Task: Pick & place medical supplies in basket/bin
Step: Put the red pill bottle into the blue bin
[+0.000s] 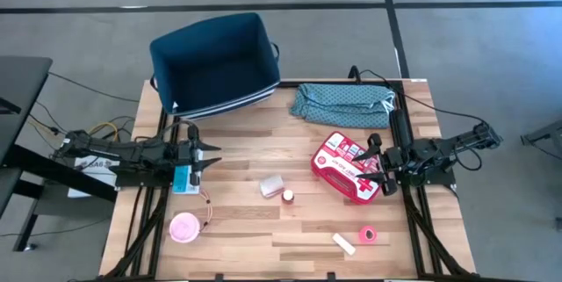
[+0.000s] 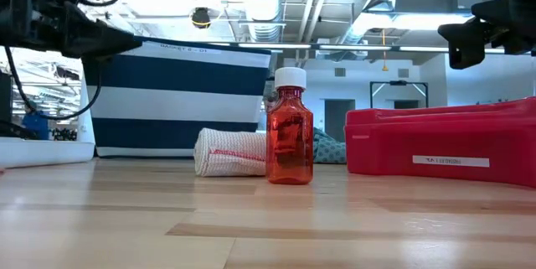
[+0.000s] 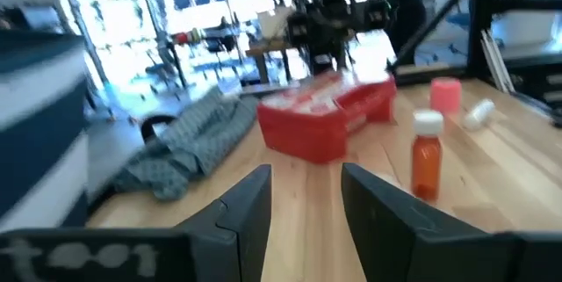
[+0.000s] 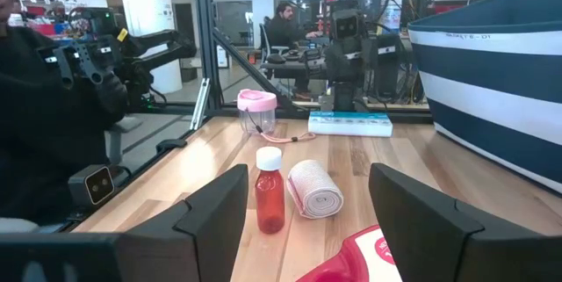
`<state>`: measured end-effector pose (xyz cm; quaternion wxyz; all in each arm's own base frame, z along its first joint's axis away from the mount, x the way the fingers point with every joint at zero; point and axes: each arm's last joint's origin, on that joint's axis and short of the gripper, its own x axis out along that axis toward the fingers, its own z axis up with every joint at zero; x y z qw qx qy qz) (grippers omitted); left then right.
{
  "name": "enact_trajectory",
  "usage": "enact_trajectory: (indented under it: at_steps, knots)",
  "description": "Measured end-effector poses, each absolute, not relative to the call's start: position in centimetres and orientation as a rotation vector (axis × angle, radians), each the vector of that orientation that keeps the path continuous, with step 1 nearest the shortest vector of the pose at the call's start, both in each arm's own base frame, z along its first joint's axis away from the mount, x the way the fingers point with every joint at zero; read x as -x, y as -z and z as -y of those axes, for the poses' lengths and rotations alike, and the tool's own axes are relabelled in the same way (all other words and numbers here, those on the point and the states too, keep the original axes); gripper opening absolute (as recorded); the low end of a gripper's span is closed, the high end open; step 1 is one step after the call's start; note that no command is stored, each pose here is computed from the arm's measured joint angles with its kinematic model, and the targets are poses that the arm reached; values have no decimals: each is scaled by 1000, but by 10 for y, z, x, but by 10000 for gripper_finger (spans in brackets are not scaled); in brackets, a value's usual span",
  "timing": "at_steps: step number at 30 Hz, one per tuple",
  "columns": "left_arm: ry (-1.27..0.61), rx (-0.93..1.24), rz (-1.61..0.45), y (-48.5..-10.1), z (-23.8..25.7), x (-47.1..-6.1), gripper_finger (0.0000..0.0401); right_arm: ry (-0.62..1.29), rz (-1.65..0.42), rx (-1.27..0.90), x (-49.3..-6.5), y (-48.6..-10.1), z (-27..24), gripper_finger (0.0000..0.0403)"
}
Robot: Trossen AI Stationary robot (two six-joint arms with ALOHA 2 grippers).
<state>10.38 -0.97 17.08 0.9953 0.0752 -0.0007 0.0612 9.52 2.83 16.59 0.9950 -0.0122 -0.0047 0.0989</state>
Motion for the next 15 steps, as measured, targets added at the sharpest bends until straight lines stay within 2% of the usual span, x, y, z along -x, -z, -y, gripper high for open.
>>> enact_trajectory:
  at_steps: [15]
  knots:
    - [-146,-46,164,-187,9,-102,130,-198,10,24,-95,-166,-28,233]
